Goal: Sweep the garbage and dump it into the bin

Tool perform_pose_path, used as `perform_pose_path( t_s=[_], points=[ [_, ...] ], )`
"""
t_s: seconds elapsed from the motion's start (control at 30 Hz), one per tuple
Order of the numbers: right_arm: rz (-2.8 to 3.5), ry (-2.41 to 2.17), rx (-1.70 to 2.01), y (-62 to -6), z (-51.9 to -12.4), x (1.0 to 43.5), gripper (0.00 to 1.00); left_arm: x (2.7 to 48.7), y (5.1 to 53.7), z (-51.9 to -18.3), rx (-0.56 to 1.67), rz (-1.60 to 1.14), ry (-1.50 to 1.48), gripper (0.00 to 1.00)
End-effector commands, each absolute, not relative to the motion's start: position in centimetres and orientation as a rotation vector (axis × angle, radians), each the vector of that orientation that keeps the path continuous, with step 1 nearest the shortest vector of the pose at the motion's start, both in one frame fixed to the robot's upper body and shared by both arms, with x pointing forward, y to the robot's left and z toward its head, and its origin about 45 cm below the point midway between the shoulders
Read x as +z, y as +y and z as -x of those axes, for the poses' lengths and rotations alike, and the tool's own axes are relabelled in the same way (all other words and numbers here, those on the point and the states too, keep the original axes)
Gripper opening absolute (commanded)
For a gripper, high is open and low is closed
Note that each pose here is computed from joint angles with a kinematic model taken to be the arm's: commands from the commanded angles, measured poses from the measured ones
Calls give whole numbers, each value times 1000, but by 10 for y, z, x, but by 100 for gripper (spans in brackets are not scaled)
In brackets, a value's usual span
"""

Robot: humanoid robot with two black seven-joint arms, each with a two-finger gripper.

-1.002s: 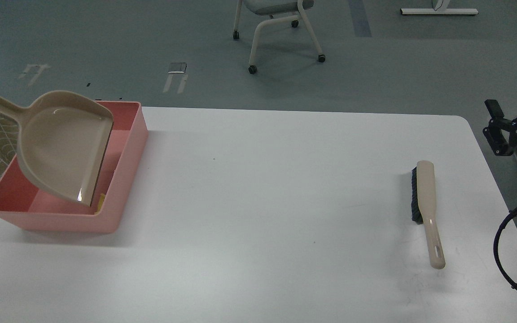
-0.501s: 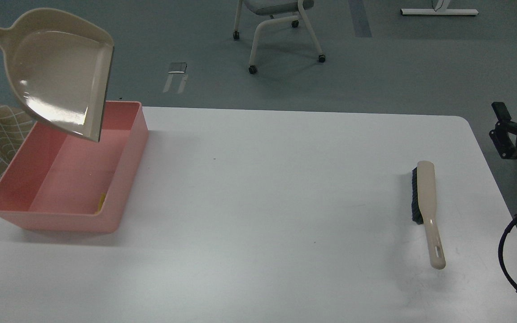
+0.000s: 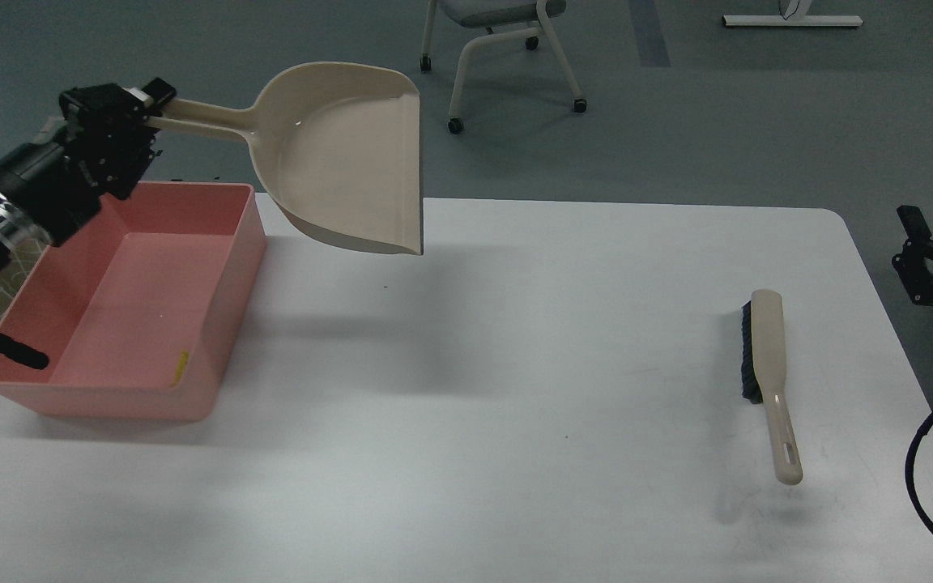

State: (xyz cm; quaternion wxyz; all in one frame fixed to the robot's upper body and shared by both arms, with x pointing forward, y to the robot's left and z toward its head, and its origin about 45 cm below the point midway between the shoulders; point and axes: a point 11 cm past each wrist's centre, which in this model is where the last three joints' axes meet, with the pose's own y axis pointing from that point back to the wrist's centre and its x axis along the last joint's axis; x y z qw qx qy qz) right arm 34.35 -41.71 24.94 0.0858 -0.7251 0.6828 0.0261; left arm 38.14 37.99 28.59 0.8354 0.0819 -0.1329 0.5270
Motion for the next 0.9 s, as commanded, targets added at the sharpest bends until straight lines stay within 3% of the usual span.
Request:
perform_pose_path(
  t_s=[0.0, 0.23, 0.33, 0.63, 0.87],
  points=[
    [2148, 2058, 70, -425, -340, 250, 94, 260, 334, -391, 1086, -158, -244, 4],
    [2141, 2088, 88, -431, -331, 243, 94, 203, 230, -385, 971, -93, -88, 5],
    [2122, 2105, 91, -436, -326, 242, 94, 193, 213, -384, 959, -87, -67, 5],
    [2112, 2135, 114, -442, -318, 234, 94, 133, 210, -376, 1030, -253, 15, 6],
    [2113, 2140, 120, -443, -316, 232, 94, 117, 201, -373, 1045, -278, 41, 7]
  ],
)
